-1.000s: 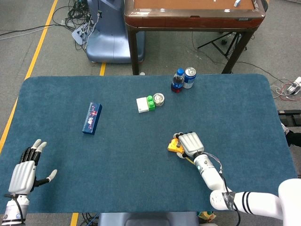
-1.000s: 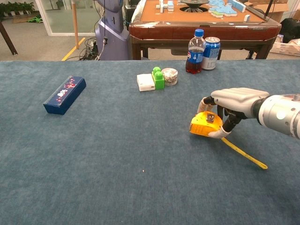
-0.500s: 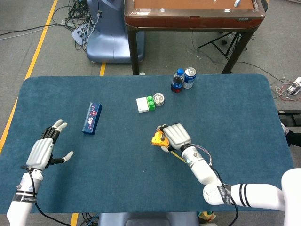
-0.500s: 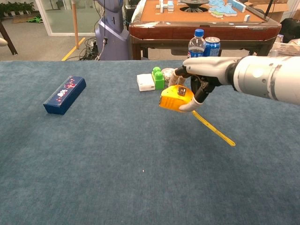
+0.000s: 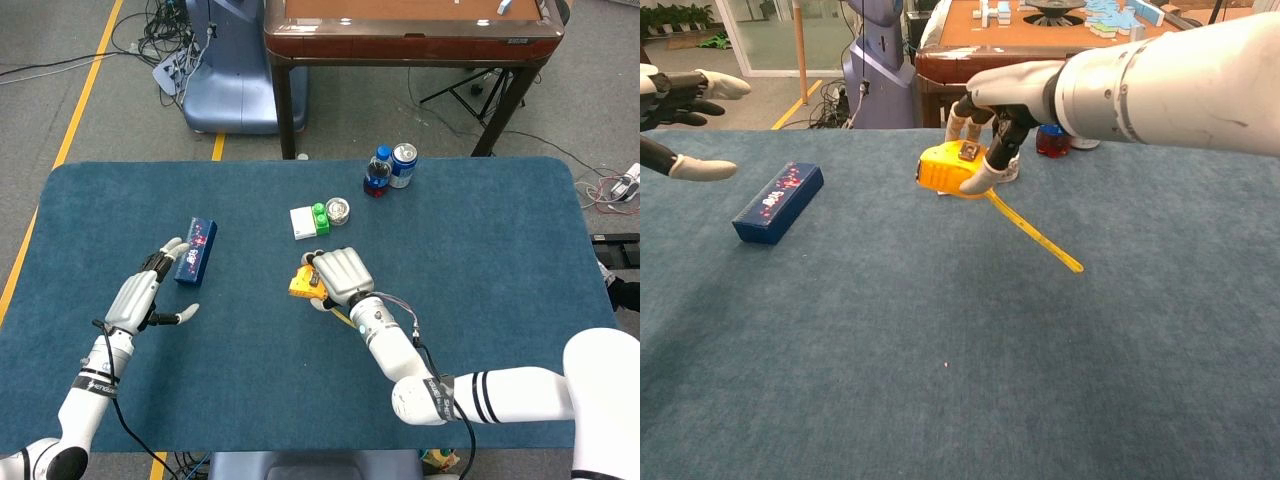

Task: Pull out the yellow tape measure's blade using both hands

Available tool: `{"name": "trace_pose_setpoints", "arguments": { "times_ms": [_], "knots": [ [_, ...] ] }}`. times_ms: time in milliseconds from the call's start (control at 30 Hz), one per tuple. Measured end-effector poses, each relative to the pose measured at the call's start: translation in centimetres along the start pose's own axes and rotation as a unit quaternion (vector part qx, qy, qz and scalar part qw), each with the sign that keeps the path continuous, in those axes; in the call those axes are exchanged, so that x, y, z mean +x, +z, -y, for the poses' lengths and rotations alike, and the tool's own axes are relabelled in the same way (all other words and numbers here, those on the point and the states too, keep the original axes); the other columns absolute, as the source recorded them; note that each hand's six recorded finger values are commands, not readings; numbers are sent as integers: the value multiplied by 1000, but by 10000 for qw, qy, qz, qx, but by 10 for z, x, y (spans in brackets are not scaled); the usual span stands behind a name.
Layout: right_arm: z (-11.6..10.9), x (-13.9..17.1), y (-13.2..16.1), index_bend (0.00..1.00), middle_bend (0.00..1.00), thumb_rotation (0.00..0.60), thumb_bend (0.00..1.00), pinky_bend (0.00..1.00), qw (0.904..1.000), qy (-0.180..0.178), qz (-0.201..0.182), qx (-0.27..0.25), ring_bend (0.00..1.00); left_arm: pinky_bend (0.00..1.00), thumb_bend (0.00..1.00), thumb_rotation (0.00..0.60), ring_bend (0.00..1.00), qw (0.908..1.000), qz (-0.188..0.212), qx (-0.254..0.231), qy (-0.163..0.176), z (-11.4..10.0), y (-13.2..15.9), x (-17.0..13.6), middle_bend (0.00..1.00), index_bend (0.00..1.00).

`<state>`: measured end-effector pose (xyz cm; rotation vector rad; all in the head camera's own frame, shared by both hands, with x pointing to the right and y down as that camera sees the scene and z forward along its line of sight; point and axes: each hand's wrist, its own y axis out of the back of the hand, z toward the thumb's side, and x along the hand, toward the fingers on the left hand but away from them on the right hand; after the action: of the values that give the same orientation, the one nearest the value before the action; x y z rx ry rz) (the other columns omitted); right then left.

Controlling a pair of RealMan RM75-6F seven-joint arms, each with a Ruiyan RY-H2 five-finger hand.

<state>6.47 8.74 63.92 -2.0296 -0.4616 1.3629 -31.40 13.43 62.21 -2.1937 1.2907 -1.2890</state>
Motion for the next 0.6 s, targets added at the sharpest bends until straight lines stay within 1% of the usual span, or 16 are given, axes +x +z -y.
{"name": "trace_pose_setpoints", "arguments": {
  "times_ms": [133, 433, 600],
  "knots": [
    [-3, -4, 12, 542, 572, 600, 792, 308, 9998, -127, 44, -125, 467, 0, 220, 600, 0, 9998, -38, -185, -11, 10, 6, 12, 0, 3],
    [2, -13, 26, 544, 576, 600, 792, 308, 9988, -190, 153, -423, 468, 0, 219, 600, 0, 9984, -99, -554, 29, 25, 19, 32, 0, 0],
    [6, -18, 32, 544, 576, 600, 792, 308, 9981, -204, 203, -537, 468, 0, 219, 600, 0, 9978, -134, -656, 12, 33, 23, 41, 0, 0]
  ]
}}
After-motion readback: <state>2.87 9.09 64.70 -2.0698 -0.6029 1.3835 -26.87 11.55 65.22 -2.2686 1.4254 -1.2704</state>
